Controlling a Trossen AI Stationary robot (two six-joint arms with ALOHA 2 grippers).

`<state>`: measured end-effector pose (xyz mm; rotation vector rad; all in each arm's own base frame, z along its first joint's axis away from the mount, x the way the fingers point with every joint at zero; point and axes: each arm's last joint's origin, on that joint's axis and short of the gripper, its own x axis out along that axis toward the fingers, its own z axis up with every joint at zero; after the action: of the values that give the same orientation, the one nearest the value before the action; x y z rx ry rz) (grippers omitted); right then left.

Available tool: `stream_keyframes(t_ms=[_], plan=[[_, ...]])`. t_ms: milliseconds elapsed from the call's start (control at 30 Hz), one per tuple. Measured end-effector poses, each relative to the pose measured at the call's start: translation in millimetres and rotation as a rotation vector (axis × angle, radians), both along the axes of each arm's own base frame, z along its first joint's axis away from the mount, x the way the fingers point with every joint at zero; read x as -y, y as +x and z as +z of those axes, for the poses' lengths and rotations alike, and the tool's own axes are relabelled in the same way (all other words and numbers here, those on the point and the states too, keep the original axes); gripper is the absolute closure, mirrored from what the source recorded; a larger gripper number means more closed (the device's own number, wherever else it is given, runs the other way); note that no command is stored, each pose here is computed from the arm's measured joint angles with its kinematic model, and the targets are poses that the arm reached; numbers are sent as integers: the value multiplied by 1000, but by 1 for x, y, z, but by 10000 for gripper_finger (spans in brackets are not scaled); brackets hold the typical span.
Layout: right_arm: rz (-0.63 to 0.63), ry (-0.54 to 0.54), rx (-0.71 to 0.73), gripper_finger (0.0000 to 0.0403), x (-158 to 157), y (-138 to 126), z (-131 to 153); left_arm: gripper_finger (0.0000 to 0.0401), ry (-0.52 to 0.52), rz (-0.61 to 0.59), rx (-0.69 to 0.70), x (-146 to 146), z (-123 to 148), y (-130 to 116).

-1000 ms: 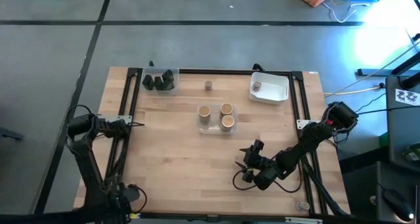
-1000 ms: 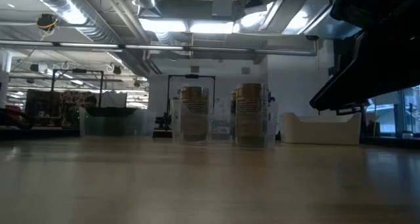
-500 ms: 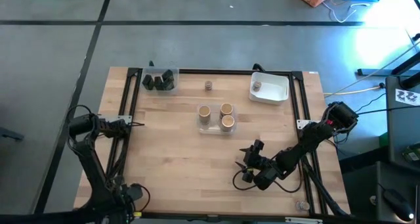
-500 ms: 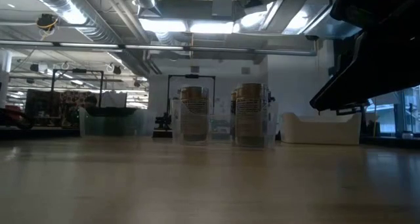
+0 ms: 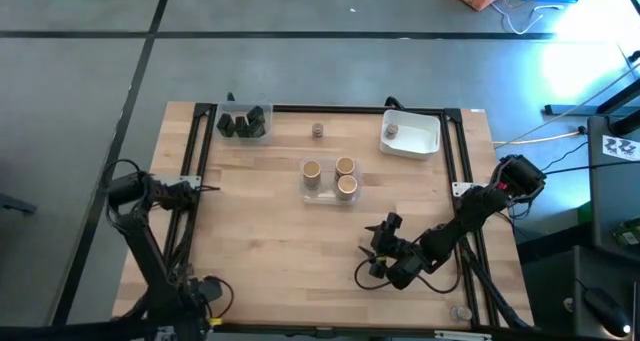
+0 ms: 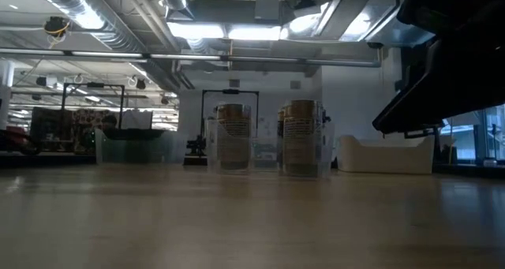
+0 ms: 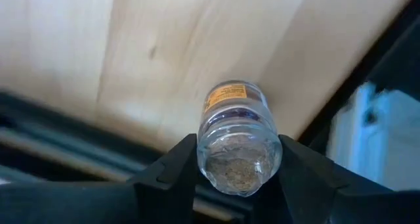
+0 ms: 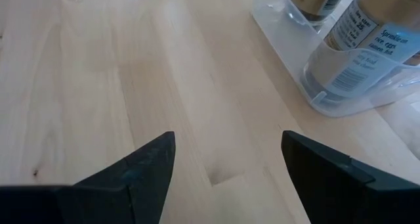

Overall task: Sort spices by type
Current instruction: Put the brown seasoning bottle into the white bin

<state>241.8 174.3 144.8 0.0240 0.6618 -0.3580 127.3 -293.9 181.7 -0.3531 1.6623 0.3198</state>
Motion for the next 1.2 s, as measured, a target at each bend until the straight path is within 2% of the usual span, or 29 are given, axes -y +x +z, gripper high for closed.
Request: stream_keyframes(t_ms=[333, 667, 867, 1000, 1200], plan=[[47, 37, -51, 123, -2, -1, -2, 238, -26, -113, 81, -33, 11, 68], [74, 16, -53, 123, -2, 0, -1, 239, -31, -164, 162, -98, 21, 142], [74, 25, -38, 123, -3, 1, 0, 240, 34, -163, 241, -140, 31, 175], [79, -42, -39, 123, 0, 3, 0, 239, 84, -151, 324, -166, 35, 195], [85, -110, -114, 123, 12, 5, -3, 238, 86, -134, 494, -197, 40, 223]])
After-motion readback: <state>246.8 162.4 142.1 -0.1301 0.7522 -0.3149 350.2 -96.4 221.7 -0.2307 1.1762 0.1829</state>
